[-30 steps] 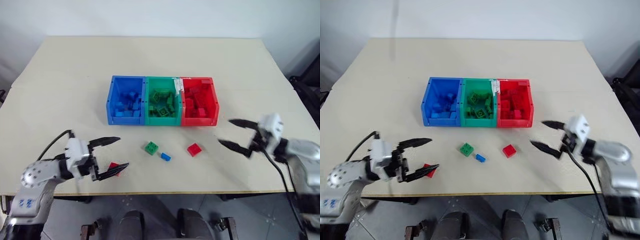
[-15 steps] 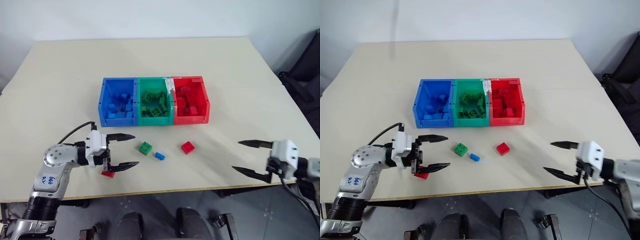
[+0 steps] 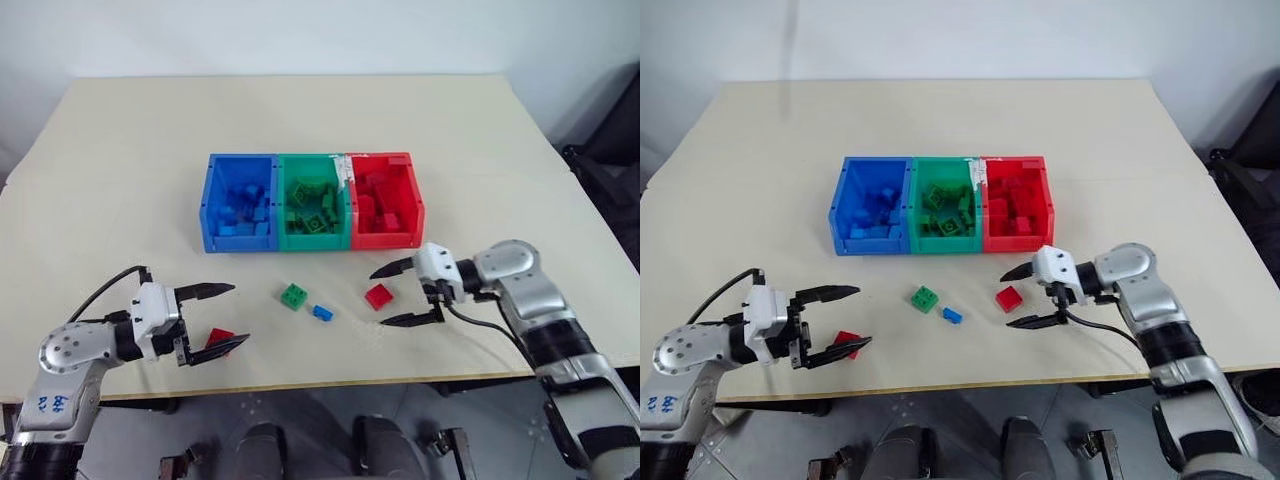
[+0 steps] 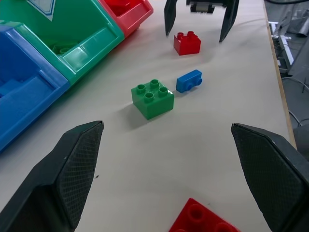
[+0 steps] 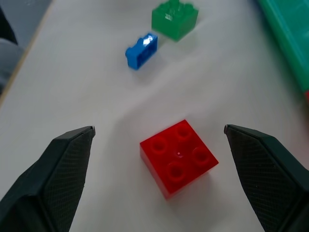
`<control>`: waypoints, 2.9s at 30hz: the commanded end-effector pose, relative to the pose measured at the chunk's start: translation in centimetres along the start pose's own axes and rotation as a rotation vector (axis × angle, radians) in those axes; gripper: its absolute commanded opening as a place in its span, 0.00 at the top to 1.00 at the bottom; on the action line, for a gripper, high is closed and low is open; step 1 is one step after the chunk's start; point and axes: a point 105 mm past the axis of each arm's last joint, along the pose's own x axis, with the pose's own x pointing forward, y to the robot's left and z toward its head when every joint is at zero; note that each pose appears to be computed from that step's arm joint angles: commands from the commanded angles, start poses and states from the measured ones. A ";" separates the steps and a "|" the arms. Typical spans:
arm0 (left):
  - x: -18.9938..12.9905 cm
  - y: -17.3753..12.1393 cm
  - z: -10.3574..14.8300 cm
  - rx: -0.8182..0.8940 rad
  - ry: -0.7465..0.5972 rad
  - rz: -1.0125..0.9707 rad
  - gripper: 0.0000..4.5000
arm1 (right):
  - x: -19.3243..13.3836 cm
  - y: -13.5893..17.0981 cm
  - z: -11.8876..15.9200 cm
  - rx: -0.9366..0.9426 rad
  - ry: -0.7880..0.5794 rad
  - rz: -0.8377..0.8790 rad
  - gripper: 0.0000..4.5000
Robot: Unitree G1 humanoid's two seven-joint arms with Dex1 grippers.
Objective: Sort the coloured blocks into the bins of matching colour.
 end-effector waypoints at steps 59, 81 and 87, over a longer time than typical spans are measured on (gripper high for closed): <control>-5.3 2.5 0.1 -0.047 0.011 0.209 0.00 | -6.2 4.6 2.2 0.086 -0.196 -0.258 0.01; -5.1 -0.2 0.6 -0.070 0.021 0.225 0.00 | 9.1 2.6 4.1 0.229 -0.112 -0.260 0.21; -5.2 -0.1 0.9 -0.067 0.018 0.238 0.00 | 8.5 2.5 4.6 0.188 -0.120 -0.244 0.67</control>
